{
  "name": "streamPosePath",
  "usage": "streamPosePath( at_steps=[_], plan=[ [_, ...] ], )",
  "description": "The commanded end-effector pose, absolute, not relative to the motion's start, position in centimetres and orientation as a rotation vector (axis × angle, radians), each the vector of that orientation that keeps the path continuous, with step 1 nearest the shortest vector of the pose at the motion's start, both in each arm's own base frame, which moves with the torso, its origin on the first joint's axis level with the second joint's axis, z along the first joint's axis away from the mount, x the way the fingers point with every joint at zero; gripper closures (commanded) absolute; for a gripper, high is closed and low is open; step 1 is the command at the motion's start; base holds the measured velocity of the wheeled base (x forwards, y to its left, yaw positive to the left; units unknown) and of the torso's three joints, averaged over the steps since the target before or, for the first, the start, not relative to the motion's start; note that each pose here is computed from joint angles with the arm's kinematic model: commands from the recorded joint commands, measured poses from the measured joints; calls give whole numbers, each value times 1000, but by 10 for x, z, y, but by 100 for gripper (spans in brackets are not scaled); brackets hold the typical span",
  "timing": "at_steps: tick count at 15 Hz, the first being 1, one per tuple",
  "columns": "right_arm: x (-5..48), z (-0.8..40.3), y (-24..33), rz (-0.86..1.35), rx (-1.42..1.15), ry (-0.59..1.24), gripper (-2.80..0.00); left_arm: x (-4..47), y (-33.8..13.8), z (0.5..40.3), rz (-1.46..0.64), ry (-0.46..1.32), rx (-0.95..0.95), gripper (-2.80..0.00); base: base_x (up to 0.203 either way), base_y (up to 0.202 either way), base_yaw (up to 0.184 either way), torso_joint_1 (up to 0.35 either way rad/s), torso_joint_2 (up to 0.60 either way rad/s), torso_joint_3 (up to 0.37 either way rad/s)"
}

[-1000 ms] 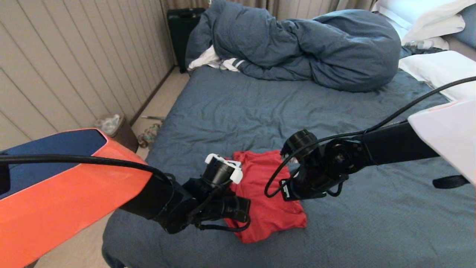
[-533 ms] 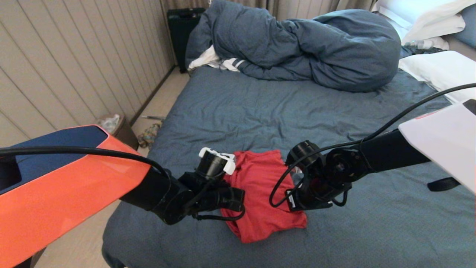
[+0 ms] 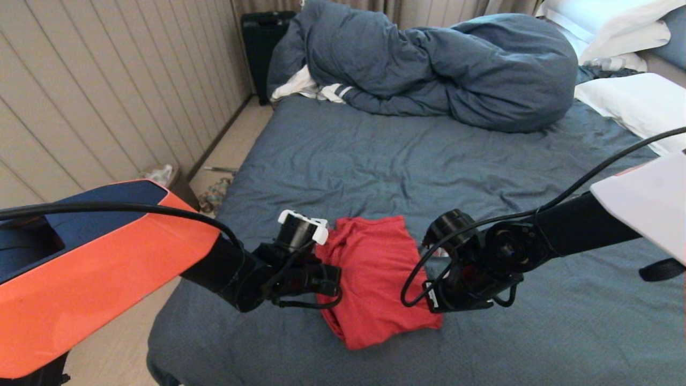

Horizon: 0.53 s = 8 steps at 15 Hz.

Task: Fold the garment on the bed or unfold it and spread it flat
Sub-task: Fold the red T-shirt

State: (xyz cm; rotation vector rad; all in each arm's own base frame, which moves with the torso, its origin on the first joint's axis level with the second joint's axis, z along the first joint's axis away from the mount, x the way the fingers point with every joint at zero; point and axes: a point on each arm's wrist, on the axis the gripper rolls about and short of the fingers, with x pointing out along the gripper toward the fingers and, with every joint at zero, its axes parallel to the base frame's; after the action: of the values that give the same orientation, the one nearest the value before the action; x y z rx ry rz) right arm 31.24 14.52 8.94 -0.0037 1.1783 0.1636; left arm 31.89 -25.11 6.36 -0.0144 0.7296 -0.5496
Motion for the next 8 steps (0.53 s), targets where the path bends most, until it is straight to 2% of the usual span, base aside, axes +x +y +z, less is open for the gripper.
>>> streamPosePath(
  at_steps=[1, 5, 8],
  plan=[
    [309, 94, 141, 159, 2, 1170, 0, 325, -245, 67, -534, 714, -22, 0, 0, 0, 0, 0, 0, 0],
    [298, 112, 136, 169, 14, 1130, 0, 326, -232, 94, -521, 655, -46, 0, 0, 0, 0, 0, 0, 0],
    [288, 125, 136, 190, 22, 1098, 0, 304, -238, 107, -564, 647, -40, 0, 0, 0, 0, 0, 0, 0]
  ],
)
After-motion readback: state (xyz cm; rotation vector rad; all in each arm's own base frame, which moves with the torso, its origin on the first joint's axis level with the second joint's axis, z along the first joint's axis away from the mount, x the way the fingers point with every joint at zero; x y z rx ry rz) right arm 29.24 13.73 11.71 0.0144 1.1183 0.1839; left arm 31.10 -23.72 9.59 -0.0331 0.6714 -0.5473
